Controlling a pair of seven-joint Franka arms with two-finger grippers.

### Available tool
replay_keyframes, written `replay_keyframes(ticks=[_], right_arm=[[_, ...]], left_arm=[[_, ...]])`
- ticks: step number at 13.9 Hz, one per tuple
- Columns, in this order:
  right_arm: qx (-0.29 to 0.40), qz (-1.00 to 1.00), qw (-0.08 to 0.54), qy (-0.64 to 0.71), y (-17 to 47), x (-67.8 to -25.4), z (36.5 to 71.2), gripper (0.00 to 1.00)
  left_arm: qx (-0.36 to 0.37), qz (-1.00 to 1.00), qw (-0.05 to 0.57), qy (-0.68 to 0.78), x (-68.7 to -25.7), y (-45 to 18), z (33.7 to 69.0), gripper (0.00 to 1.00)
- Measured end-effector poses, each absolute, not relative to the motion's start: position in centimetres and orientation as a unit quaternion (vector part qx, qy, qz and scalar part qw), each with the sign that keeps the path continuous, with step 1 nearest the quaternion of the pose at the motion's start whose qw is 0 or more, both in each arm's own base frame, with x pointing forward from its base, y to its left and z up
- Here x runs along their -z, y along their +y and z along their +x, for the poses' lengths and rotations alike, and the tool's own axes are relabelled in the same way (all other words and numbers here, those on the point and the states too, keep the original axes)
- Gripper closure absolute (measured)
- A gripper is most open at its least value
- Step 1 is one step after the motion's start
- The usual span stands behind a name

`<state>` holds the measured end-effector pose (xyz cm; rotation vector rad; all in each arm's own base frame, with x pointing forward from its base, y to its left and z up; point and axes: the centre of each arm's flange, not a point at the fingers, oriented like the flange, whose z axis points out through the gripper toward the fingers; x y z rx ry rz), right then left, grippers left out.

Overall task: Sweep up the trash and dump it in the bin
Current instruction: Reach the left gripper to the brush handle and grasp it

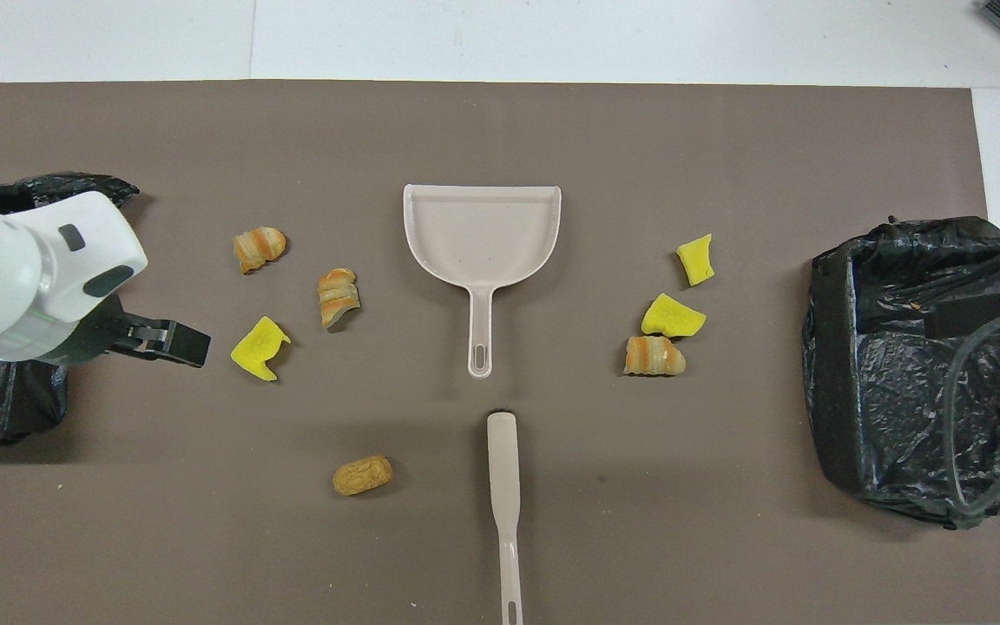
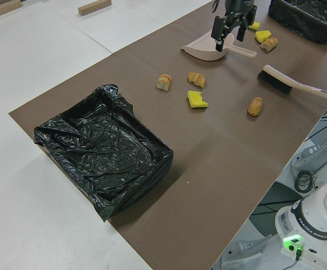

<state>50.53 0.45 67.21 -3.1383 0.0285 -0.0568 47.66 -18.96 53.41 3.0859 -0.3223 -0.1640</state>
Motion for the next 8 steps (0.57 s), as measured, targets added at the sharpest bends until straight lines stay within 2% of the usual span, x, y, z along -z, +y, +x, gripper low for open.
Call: replay_keyframes(ticks=[8], right_arm=[[0.018, -1.0, 0.001, 0.009, 0.5, -67.2, 50.5, 0.0]], left_arm=[[0.046, 0.991, 0.009, -0.124, -46.9, -30.8, 39.5, 0.0]])
